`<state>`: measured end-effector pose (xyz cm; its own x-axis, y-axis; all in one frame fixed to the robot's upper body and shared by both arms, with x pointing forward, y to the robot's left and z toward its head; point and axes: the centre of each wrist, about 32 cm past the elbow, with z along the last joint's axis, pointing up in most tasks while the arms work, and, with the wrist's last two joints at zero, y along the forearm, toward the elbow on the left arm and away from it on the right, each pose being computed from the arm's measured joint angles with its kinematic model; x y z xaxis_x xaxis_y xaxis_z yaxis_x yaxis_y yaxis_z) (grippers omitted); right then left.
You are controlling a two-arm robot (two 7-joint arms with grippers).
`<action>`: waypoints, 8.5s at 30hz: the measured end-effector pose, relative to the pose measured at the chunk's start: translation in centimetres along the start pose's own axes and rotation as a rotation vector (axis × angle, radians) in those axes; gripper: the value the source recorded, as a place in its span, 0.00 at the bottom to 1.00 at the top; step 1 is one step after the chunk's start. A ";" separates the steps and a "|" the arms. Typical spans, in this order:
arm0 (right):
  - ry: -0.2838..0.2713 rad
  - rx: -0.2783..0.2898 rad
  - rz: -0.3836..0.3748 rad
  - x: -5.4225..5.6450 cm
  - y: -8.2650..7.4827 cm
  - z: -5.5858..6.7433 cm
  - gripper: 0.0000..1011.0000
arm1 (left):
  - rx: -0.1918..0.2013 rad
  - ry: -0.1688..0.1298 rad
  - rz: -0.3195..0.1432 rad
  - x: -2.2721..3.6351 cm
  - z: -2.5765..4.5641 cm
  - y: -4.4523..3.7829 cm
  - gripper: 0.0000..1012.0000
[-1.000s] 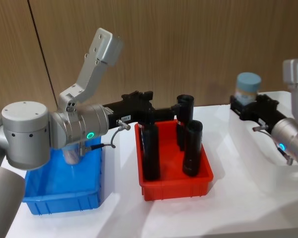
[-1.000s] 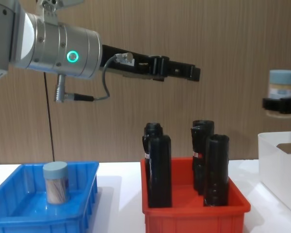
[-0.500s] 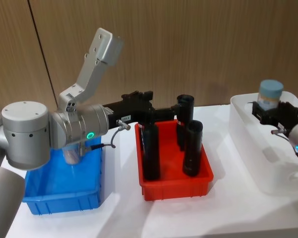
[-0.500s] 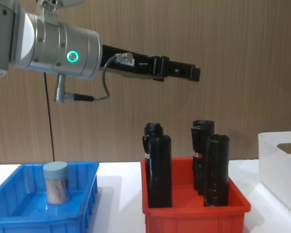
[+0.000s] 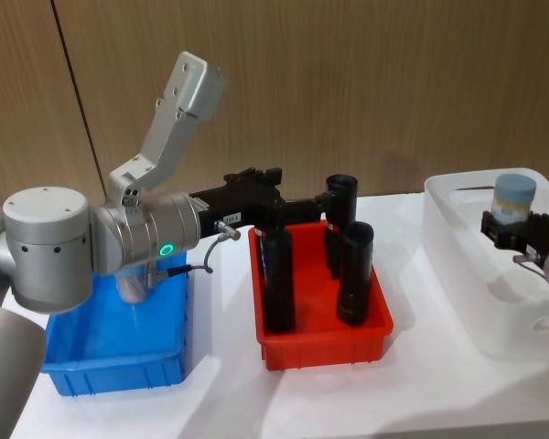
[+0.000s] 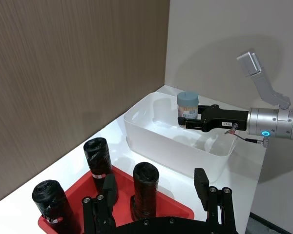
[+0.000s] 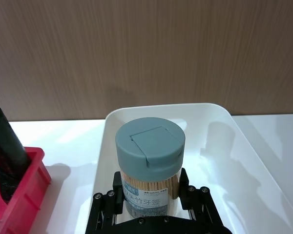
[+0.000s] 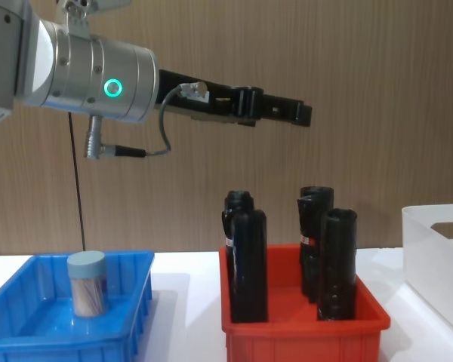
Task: Pick the cotton swabs from the blue box and place them into the white box.
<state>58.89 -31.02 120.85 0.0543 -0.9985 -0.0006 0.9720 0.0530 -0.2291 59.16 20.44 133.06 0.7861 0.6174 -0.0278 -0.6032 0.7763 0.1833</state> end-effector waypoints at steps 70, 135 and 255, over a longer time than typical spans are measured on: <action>-0.036 0.090 0.048 -1.4 -3.1 -2.4 0.99 | -0.043 -0.095 0.176 -1.92 -4.61 0.68 0.99; -0.067 0.294 0.295 -7.9 -12.8 -5.2 0.99 | -0.215 -0.245 0.488 -7.85 -13.66 3.23 0.99; -0.026 0.212 0.587 -6.5 3.3 -2.6 0.43 | -0.215 -0.245 0.487 -7.85 -13.66 3.23 0.99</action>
<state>61.18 -24.37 117.59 0.5962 -0.8017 -0.0432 0.8024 0.5968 0.0007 49.20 19.84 120.44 0.4039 0.8821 0.2425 -0.8967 0.4342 -0.0860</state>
